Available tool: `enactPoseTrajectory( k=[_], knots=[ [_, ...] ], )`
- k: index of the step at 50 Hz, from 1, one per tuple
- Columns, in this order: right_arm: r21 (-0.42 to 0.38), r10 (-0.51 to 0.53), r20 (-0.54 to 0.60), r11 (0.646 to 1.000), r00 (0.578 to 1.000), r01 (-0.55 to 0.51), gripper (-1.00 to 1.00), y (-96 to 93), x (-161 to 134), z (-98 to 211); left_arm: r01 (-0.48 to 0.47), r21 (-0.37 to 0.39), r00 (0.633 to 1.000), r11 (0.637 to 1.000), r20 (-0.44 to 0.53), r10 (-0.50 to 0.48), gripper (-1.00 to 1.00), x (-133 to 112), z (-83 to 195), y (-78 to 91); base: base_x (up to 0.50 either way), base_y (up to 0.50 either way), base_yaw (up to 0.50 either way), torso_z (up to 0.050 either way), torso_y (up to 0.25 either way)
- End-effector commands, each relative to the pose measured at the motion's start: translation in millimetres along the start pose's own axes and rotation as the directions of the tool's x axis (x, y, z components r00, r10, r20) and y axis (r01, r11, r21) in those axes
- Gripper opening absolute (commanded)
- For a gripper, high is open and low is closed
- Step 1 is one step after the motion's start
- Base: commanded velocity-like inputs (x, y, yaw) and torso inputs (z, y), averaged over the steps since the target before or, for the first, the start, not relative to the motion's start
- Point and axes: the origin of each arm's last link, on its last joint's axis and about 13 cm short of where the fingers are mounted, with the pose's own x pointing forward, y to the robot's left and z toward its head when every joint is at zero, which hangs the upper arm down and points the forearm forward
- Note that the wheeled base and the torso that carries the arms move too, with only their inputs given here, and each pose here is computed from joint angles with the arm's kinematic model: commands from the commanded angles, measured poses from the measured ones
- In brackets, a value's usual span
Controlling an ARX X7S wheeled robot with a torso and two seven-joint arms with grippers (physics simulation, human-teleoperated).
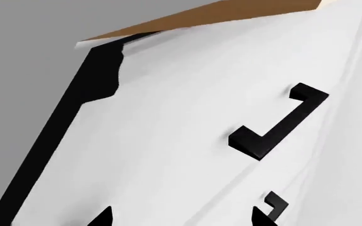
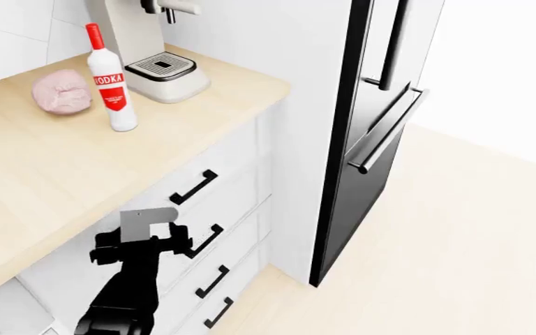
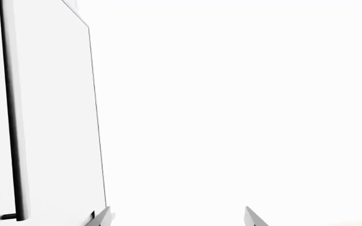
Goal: Close the right drawer.
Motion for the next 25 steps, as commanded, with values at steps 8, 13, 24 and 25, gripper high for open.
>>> enactPoseTrajectory(
  k=[8, 13, 24, 25],
  knots=[
    [0.001, -0.001, 0.0, 1.0, 1.0, 0.001, 1.0, -0.6, -1.1, -0.1, -0.277, -0.028, 0.961, 0.96, -0.025, 0.277, 1.0, 1.3, -8.5, 25.2, 0.0, 0.0, 0.0, 0.0, 0.0],
    [0.003, -0.003, 0.0, 1.0, 1.0, 0.003, 1.0, -1.0, -1.6, -0.5, -0.383, -0.037, 0.924, 0.923, -0.01, 0.383, 1.0, 3.0, -5.5, 29.7, 0.0, 0.0, 0.0, 0.0, 0.0],
    [0.006, -0.002, 0.001, 1.0, 1.0, 0.002, 1.0, -0.9, -2.6, -1.3, -0.525, -0.042, 0.851, 0.85, -0.002, 0.525, 1.0, 4.9, -2.2, 36.5, 0.0, 0.0, 0.0, 0.0, 0.0],
    [0.005, -0.003, 0.001, 1.0, 1.0, 0.003, 1.0, -1.1, -3.1, -1.4, -0.525, -0.039, 0.851, 0.85, -0.006, 0.525, 1.0, 5.0, -2.2, 36.8, 0.0, 0.0, 0.0, 0.0, 0.0]
  ],
)
